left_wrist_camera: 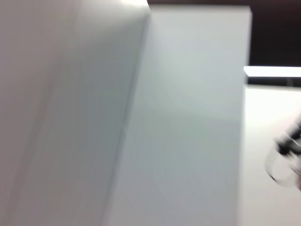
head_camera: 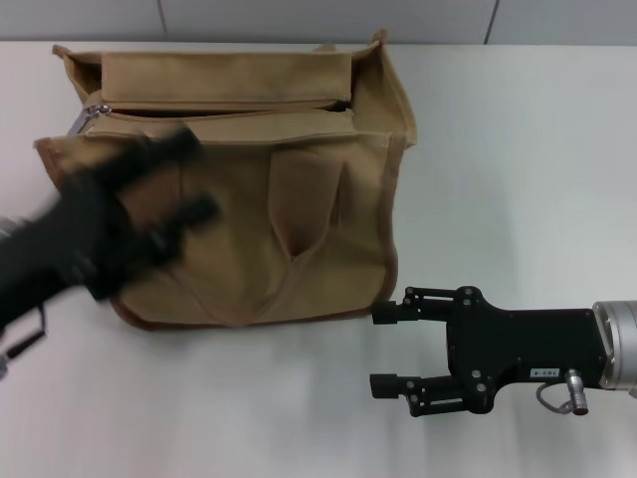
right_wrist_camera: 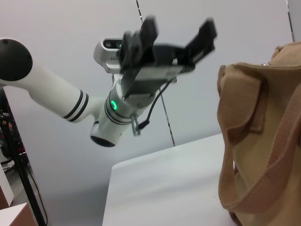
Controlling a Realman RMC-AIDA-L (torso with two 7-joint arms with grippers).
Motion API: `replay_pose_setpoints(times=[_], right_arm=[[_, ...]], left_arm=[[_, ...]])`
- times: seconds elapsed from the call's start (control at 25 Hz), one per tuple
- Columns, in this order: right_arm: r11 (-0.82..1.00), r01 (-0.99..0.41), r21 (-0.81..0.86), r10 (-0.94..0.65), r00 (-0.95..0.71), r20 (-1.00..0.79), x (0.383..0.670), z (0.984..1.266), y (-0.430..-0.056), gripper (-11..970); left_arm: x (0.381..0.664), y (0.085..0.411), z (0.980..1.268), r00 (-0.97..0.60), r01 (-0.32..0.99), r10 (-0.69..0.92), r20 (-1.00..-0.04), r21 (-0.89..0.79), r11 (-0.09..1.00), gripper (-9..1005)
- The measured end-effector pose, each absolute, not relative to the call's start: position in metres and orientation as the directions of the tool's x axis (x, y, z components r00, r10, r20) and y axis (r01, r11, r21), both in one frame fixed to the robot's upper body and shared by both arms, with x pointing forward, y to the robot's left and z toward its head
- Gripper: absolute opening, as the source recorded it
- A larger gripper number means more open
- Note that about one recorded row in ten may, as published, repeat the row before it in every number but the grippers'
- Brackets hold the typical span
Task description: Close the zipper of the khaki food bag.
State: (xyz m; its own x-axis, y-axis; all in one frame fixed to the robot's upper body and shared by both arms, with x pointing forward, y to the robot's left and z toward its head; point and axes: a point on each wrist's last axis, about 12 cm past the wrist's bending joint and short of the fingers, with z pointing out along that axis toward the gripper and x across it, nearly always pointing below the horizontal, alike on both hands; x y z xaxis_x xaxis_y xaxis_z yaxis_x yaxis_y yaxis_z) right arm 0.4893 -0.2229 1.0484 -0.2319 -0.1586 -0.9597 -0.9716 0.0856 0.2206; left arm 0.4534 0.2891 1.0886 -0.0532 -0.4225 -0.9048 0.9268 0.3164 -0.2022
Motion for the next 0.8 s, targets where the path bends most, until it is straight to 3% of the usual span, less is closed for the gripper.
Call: replay_pose_setpoints(times=[0.2,0.32,0.36,0.4,0.44,0.56,0.68,0.8], right_arm=[[0.088,-0.971,0.221,-0.157,-0.232,-0.96,0.489,1.048,-0.223,748],[0.088,-0.971,0.222,-0.157,-0.233,-0.96,0.489,1.048,-0.223,746],[0.089,-0.971,0.222,-0.156,-0.234,-0.96,0.489,1.048,-0.223,745],[0.089,-0.971,0.222,-0.156,-0.234,-0.96,0.489,1.048,-0.223,744],[0.089,-0.971,0.222,-0.156,-0.234,-0.96,0.489,1.048,-0.224,743],[0.089,-0.971,0.223,-0.156,-0.235,-0.959,0.488,1.048,-0.224,741],[0.09,-0.971,0.223,-0.156,-0.235,-0.959,0.488,1.048,-0.224,739],[0.089,-0.971,0.223,-0.156,-0.235,-0.959,0.488,1.048,-0.224,736]], left_arm=[[0.452,0.305,1.093,0.051,0.87,-0.518,-0.854,-0.217,0.442,752],[0.452,0.305,1.093,0.051,0.87,-0.518,-0.854,-0.217,0.442,752],[0.451,0.319,1.093,0.095,0.824,-0.531,-0.842,-0.232,0.516,752],[0.451,0.319,1.093,0.095,0.824,-0.531,-0.842,-0.232,0.516,752],[0.45,0.358,1.091,0.112,0.707,-0.501,-0.858,-0.285,0.647,752],[0.45,0.358,1.091,0.112,0.707,-0.501,-0.858,-0.285,0.647,752],[0.449,0.392,1.085,0.015,0.618,-0.395,-0.919,-0.302,0.726,752],[0.449,0.398,1.084,-0.014,0.603,-0.363,-0.932,-0.297,0.74,751]])
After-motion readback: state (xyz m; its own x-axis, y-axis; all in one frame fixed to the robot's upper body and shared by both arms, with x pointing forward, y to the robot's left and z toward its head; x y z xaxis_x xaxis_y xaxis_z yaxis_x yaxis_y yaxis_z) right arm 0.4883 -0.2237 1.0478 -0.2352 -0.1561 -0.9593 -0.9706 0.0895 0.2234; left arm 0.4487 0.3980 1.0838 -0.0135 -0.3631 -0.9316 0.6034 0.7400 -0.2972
